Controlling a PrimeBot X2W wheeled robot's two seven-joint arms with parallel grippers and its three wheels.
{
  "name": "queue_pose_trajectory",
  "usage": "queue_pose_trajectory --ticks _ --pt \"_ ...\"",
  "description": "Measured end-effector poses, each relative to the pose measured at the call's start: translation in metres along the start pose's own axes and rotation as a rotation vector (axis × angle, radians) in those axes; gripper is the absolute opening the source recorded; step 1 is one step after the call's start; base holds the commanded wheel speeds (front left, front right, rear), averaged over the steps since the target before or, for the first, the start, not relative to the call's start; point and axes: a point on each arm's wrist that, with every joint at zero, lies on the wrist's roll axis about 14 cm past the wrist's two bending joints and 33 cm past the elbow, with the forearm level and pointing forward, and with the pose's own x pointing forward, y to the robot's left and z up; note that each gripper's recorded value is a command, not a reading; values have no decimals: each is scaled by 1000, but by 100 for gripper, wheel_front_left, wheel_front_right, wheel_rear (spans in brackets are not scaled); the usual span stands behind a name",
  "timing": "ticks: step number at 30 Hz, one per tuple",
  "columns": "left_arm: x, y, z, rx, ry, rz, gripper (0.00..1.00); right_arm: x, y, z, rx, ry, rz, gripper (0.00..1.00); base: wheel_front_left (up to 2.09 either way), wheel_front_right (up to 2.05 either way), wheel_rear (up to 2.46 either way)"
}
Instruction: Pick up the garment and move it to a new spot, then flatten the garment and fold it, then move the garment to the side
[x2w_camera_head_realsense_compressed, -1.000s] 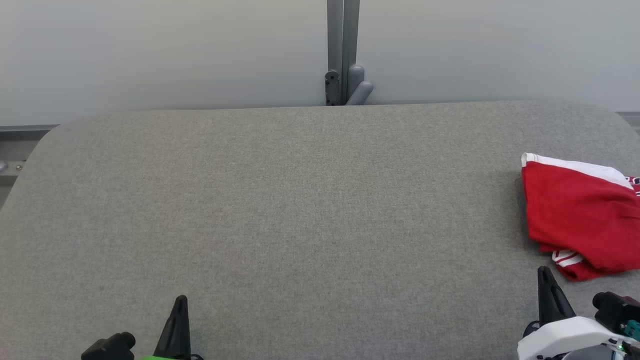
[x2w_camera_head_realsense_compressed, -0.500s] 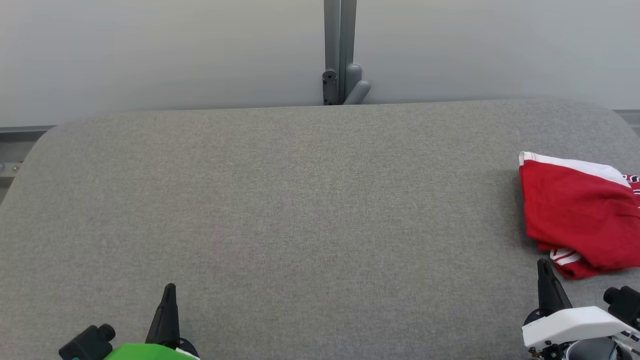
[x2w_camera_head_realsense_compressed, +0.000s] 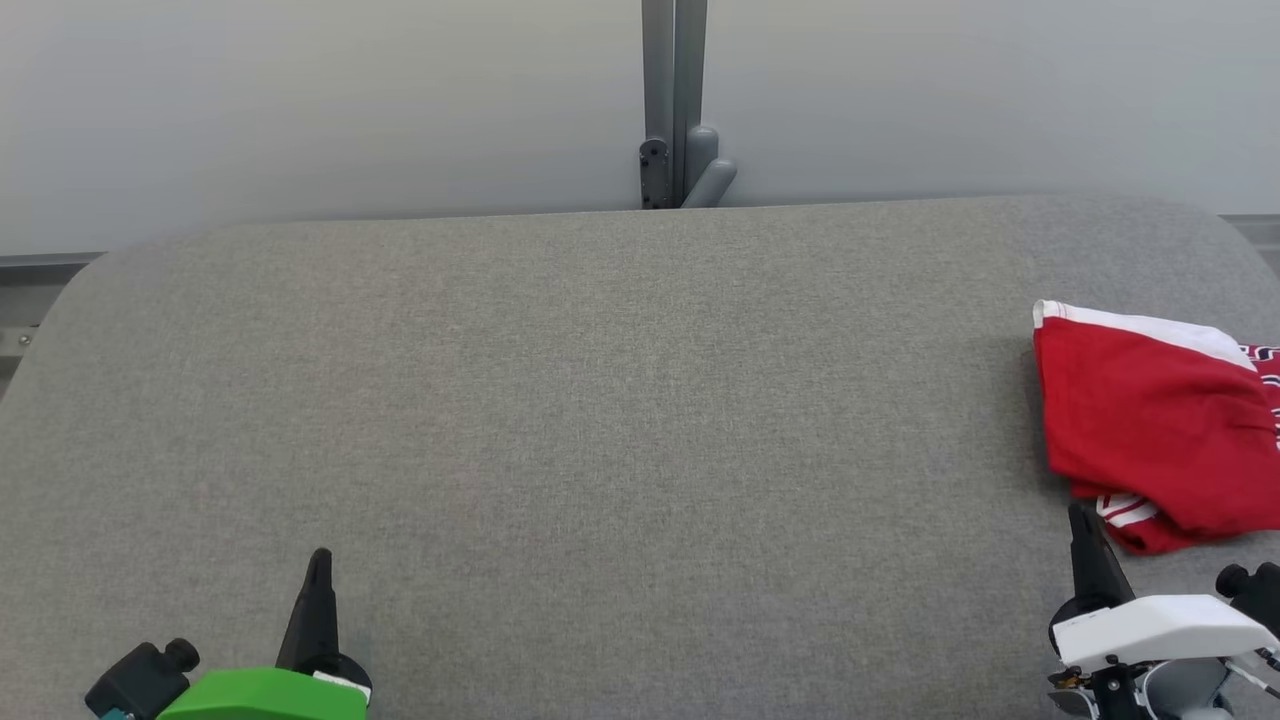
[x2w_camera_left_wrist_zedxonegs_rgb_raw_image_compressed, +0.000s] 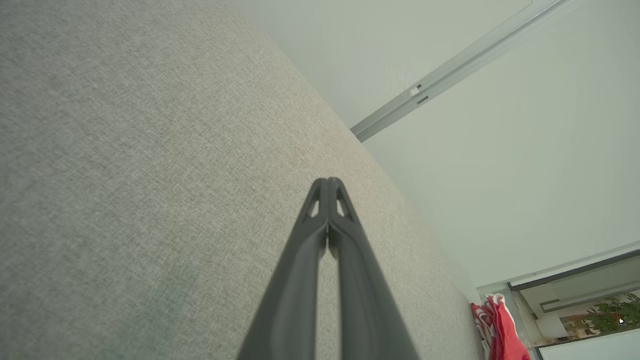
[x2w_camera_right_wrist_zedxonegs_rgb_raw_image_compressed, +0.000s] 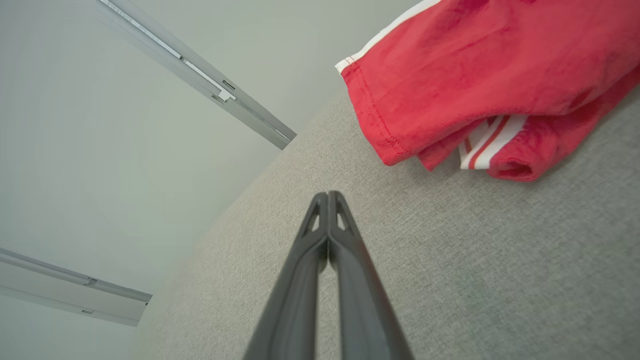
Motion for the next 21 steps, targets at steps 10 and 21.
queue_pose_trajectory --ticks 10,21 --pt "6 -3 7 -106 -9 -5 0 3 3 2 130 4 5 0 0 0 0" --pt "12 -8 13 -224 -12 -19 0 6 8 4 274 7 19 0 0 0 0"
